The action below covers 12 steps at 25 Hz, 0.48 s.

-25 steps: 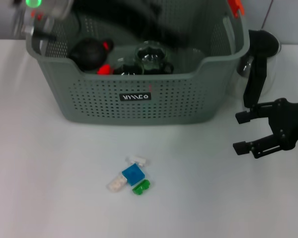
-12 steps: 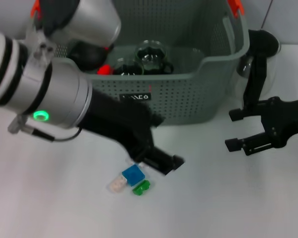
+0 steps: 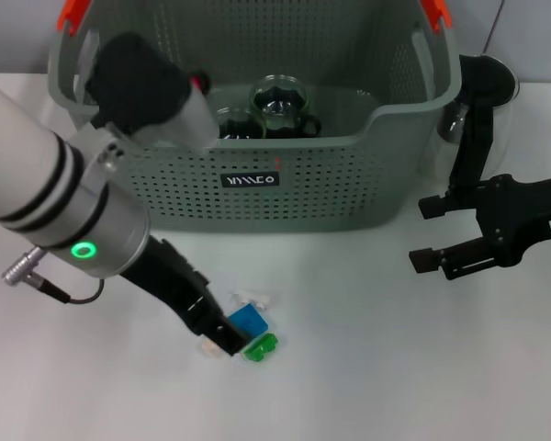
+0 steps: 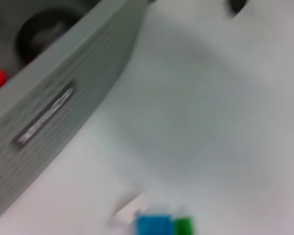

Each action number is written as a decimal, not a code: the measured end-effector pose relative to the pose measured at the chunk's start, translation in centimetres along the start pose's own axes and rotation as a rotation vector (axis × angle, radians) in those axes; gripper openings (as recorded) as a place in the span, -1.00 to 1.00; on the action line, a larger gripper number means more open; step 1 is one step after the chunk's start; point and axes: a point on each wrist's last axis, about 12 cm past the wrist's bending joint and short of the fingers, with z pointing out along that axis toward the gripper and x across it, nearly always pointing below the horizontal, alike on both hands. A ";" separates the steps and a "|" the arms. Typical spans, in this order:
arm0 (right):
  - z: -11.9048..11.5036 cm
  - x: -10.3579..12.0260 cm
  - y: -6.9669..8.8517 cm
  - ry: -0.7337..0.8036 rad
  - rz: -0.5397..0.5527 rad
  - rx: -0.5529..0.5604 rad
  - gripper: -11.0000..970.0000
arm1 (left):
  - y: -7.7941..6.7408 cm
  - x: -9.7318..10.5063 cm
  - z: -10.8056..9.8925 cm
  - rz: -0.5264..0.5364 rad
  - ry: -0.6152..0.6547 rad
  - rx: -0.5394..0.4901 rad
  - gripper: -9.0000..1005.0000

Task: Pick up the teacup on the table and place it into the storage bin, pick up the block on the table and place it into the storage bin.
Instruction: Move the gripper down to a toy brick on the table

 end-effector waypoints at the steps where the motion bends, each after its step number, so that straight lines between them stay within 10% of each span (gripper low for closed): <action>1: 0.0 0.0 0.0 0.000 0.001 0.000 0.95 | 0.0 0.0 0.3 -0.001 0.019 -0.024 0.82; 12: 0.2 -0.6 -0.2 0.000 -0.009 0.002 0.95 | -1.5 -1.0 3.5 0.061 0.157 -0.131 0.79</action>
